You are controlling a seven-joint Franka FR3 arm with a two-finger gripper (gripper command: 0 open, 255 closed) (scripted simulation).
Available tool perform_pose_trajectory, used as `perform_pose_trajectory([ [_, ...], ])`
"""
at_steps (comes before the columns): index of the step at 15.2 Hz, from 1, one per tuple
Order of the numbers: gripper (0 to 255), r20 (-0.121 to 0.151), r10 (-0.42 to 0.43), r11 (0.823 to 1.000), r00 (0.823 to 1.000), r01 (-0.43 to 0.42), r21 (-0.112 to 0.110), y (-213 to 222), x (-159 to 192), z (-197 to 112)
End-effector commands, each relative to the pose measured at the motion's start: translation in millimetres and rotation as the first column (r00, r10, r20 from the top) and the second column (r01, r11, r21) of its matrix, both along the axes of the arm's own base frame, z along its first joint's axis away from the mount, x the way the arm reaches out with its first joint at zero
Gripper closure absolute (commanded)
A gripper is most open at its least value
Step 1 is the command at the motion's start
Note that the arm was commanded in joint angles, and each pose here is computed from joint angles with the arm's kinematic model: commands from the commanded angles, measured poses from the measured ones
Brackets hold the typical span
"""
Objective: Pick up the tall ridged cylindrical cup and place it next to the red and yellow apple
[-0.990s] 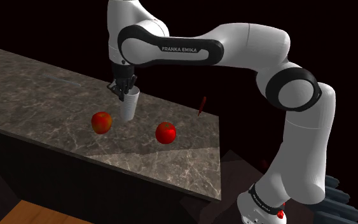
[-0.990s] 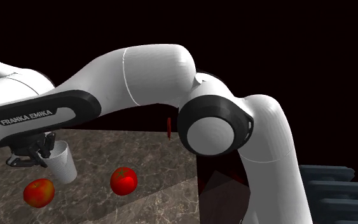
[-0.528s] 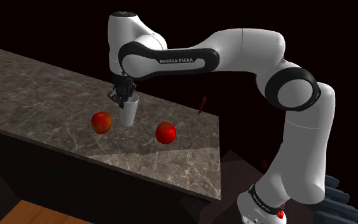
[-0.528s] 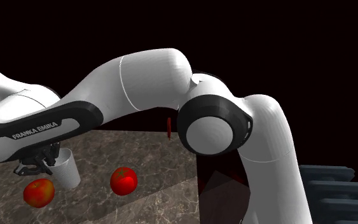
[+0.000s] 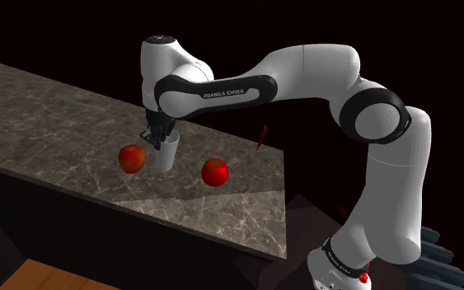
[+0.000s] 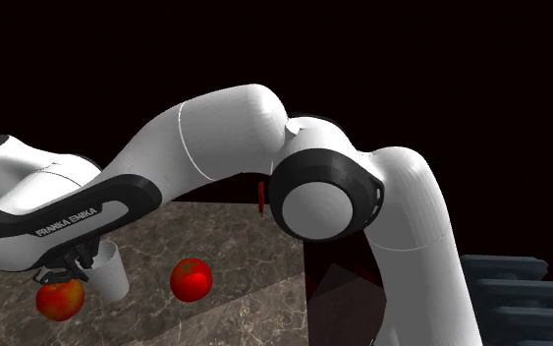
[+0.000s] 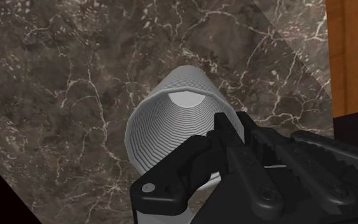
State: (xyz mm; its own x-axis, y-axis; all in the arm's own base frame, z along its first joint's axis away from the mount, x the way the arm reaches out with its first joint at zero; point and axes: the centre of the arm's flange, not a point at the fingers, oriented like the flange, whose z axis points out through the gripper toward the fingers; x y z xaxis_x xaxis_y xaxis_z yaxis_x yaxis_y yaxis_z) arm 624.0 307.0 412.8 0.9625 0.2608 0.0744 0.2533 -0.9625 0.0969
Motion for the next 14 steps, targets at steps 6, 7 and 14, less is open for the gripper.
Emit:
perform_pose_trajectory([
  [6, 255, 0.001, 0.000, 1.000, 1.000, 0.000, 0.000, 0.7, -0.6, -14.6],
  [7, 255, 0.001, 0.000, 1.000, 1.000, 0.000, 0.000, 0.7, -0.6, -14.6],
  [14, 0, 0.001, 0.000, 1.000, 1.000, 0.000, 0.000, 0.8, -0.6, -14.6],
])
